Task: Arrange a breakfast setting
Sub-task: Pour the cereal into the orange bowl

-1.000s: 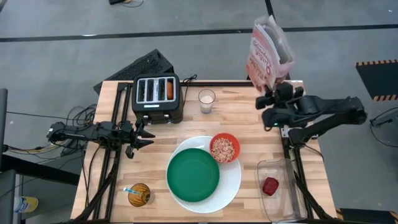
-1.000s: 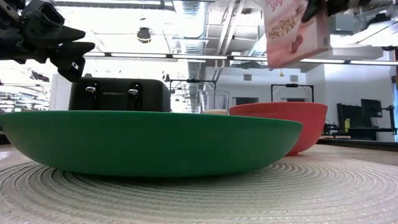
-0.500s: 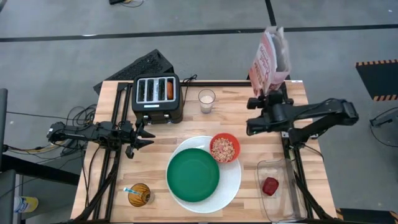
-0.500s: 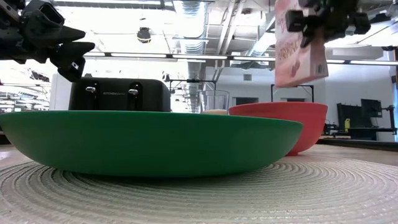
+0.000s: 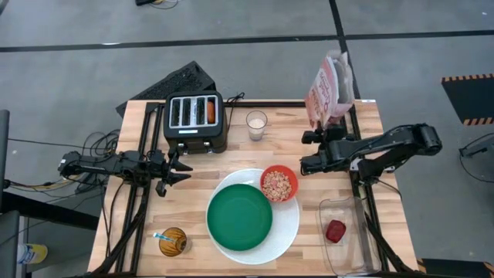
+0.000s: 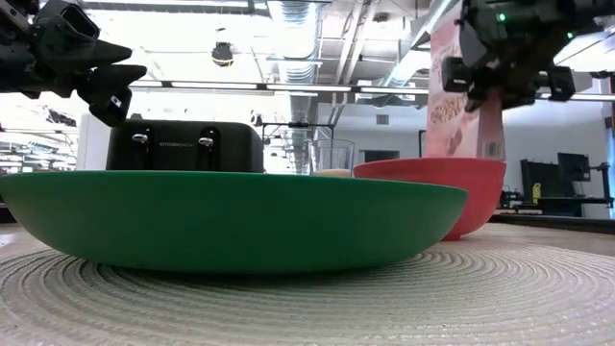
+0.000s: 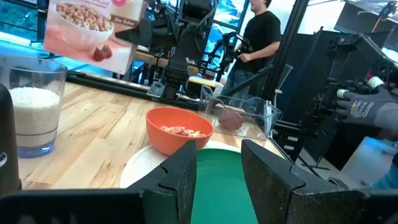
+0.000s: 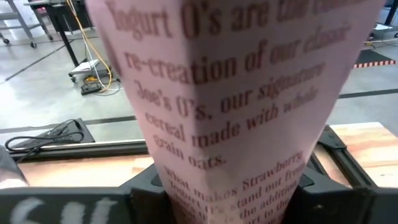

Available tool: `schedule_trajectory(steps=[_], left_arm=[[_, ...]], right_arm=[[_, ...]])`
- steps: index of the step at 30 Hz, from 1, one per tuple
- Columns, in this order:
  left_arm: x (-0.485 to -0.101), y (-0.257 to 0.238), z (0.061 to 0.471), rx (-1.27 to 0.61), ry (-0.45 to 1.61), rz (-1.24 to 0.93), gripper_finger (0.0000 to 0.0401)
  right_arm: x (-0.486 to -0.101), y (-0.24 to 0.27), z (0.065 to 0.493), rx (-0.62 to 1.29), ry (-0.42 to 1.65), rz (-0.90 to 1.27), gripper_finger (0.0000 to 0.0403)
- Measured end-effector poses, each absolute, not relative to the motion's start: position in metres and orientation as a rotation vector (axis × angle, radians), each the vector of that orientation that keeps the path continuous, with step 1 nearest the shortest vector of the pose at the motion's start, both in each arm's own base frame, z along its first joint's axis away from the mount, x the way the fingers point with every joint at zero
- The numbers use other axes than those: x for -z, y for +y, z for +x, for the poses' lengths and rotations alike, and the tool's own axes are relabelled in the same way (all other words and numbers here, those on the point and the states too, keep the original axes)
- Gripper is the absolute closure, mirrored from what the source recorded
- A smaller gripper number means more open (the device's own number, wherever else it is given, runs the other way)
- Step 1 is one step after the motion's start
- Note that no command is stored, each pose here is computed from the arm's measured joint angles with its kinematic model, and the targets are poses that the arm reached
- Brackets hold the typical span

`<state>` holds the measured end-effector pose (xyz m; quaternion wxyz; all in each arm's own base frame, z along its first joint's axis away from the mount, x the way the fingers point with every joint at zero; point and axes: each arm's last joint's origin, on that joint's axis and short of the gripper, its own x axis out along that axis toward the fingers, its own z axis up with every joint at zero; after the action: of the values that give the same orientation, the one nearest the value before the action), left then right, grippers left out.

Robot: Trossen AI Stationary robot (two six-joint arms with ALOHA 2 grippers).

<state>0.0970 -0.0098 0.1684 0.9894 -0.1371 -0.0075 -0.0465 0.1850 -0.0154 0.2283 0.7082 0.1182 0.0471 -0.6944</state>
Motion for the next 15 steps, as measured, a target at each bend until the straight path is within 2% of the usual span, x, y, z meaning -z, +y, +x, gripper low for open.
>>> schedule_trajectory(steps=[10, 15], left_arm=[[-0.168, -0.010, 0.097, 0.094, -0.015, -0.275, 0.0288], [-0.168, -0.010, 0.097, 0.093, -0.015, -0.275, 0.0288]], right_arm=[[-0.189, -0.016, 0.179, 1.519, 0.161, 0.241, 0.0231], [-0.172, -0.016, 0.176, 1.511, 0.169, 0.300, 0.0231]])
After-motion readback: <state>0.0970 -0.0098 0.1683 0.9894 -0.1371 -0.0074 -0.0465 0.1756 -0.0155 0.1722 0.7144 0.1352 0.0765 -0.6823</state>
